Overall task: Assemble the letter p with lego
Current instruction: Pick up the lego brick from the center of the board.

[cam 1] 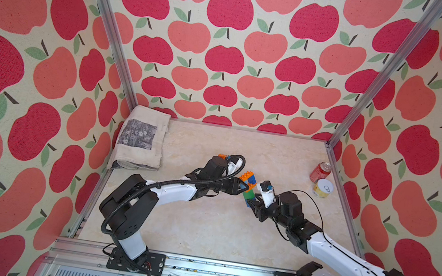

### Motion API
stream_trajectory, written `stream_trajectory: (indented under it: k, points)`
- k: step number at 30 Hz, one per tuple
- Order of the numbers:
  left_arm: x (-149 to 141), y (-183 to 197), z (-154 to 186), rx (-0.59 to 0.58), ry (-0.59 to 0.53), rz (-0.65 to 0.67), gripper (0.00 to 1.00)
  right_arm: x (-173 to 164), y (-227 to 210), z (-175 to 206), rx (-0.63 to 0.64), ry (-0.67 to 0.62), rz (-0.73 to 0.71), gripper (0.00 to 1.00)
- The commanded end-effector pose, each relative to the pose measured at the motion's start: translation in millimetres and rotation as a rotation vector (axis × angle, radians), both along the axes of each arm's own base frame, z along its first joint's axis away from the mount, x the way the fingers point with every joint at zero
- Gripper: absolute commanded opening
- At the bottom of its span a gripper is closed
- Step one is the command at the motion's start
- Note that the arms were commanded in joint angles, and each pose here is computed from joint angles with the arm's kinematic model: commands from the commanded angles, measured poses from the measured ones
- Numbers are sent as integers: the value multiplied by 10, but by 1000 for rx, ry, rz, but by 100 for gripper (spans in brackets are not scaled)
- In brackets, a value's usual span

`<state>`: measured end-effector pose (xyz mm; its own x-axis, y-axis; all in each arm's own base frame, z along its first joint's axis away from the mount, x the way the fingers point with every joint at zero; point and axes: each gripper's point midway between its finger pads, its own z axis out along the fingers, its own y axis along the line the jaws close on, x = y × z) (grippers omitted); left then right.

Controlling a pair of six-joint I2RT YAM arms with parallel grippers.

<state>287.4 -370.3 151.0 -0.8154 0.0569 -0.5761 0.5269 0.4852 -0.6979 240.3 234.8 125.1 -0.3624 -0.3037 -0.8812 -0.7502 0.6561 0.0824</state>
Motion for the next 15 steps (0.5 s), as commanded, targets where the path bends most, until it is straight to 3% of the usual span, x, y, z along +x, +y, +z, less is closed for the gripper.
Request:
stream_trajectory:
  k: [1,9,15]
  points:
    - [-132,-65,243,-52,-23,-60,28,34,25,120,-7,-37,7,49]
    - [-188,-110,266,-48,-27,-88,28,15,57,129,2,-30,24,43]
    - [-179,-122,264,-53,-28,-88,32,3,78,125,8,-16,34,32]
